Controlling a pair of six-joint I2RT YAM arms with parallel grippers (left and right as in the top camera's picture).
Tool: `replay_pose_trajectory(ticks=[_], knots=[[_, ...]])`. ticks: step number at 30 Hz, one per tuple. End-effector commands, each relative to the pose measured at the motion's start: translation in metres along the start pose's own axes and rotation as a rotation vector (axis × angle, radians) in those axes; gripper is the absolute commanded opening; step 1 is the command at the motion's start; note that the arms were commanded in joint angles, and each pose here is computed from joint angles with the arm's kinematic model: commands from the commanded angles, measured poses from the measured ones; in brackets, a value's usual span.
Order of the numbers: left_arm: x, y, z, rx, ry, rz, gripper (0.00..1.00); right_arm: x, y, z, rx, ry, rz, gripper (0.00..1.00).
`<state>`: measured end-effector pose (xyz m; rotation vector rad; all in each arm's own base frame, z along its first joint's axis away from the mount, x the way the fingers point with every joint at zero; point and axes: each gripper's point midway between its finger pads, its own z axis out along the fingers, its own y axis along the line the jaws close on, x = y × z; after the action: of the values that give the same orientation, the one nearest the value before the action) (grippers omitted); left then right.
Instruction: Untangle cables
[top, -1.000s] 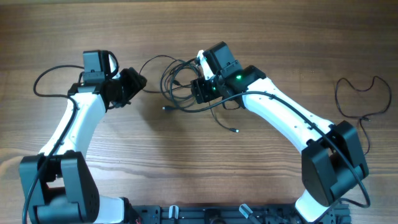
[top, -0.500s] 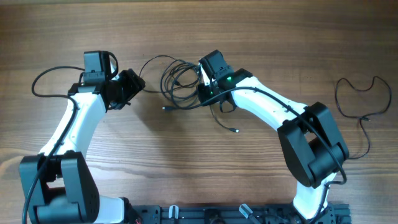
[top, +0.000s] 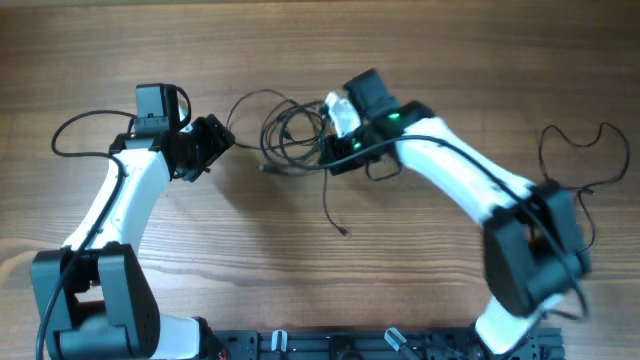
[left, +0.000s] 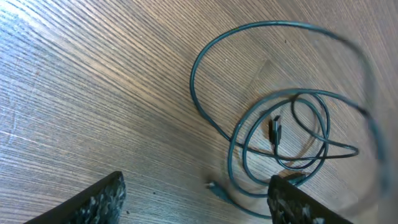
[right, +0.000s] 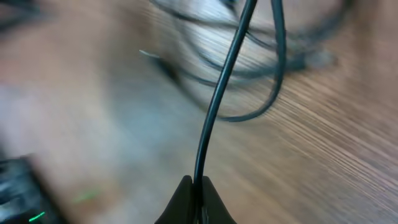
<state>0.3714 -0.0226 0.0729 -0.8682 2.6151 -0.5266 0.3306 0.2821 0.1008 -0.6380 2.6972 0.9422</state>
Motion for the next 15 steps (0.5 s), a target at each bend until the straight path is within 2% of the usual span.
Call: replay_pose_trajectory(ticks=[1,3,5,9,15], knots=[[0.002,-0.011,-0.005,0.059,0.011,0.0,0.79,-0.02,0.077,-0.082,-0.255,-0.175,-0.247,0.04],[0.006,-0.027,-0.007,0.146,0.046,0.01,0.84,-0.025,0.087,-0.112,-0.208,-0.255,-0.293,0.04],[0.011,-0.062,-0.015,0.333,0.096,0.048,0.91,-0.024,0.103,-0.14,-0.191,-0.322,-0.339,0.04],[0.015,-0.11,-0.04,0.612,0.141,0.149,0.97,-0.015,0.106,-0.147,-0.192,-0.311,-0.328,0.04],[0.013,-0.117,-0.045,0.653,0.135,0.165,0.96,0.0,0.12,-0.147,-0.288,-0.257,-0.349,0.04]])
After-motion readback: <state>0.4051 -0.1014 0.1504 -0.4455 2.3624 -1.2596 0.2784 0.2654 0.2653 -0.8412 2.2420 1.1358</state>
